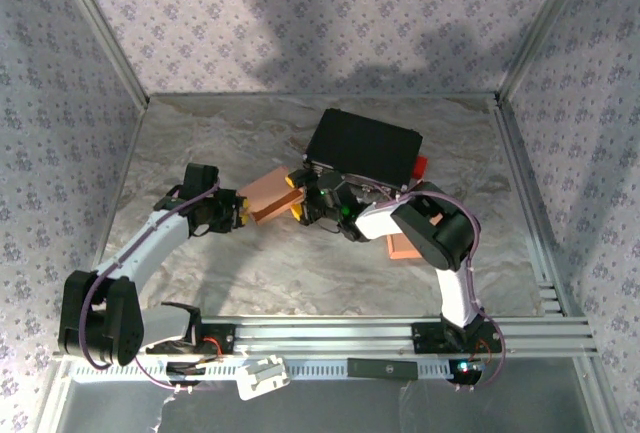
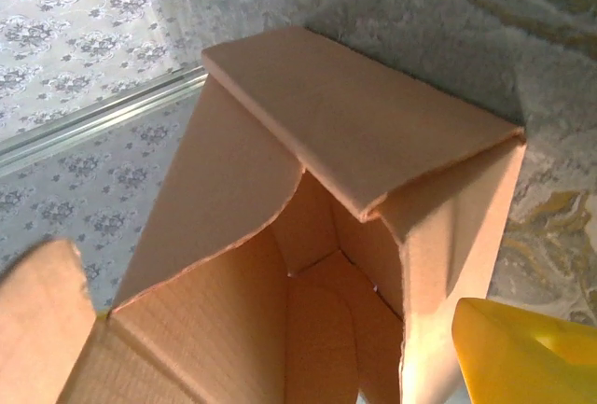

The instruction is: Fold the paper box

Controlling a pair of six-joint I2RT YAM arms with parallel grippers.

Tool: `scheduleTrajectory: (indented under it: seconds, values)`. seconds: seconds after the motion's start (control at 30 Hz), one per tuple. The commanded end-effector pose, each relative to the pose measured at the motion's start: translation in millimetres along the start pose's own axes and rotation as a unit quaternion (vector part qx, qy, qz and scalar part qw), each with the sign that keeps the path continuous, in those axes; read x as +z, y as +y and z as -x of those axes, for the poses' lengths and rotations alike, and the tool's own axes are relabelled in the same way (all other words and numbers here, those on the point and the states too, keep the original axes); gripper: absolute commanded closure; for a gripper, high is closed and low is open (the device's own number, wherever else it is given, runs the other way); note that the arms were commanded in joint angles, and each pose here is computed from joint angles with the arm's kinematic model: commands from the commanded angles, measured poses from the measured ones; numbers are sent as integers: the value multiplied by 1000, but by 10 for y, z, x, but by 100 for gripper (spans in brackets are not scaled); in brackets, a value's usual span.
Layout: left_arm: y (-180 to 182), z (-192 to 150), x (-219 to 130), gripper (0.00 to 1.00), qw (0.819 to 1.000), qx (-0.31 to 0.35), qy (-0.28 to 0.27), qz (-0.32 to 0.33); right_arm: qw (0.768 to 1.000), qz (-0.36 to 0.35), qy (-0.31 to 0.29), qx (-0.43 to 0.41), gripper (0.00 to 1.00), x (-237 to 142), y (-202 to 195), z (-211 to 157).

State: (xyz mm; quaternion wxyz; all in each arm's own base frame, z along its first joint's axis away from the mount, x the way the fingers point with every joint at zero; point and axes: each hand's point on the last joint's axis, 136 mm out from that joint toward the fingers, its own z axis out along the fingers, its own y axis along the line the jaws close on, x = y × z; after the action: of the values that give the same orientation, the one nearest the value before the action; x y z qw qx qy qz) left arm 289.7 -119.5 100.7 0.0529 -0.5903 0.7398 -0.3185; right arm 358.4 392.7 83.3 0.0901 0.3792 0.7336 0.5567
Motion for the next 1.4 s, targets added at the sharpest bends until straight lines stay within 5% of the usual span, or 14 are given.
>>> scheduleTrajectory:
  seconds: [0.0,0.1,0.2,0.27,0.7,0.93,1.1,1.2,1.37]
  values:
    - [-36,3,-29,73,1000,6,0,4,1000,27,10,-5,16,-75,224,-113]
    - [1,3,-36,71,1000,15,-1,11,1000,5,-13,-16,17,-227,144,-12]
    - [56,-41,-30,43,999,38,3,18,999,-31,-5,-33,17,-263,46,42]
    - [136,-25,-5,39,999,46,3,25,999,-35,5,-37,17,-244,12,50]
    - [416,83,409,45,994,85,14,72,994,-95,29,-44,21,-117,-342,101]
    - [299,60,179,47,990,129,-1,51,991,-123,28,-38,36,-105,-547,197]
    - [51,128,-311,27,984,166,-63,-17,984,-173,28,-31,45,-163,-747,229]
    - [-166,83,-153,26,980,188,-16,-59,984,-177,30,-23,45,-181,-754,197]
    - [-442,-1,281,52,950,306,52,-39,980,-194,26,-16,56,-299,-722,99]
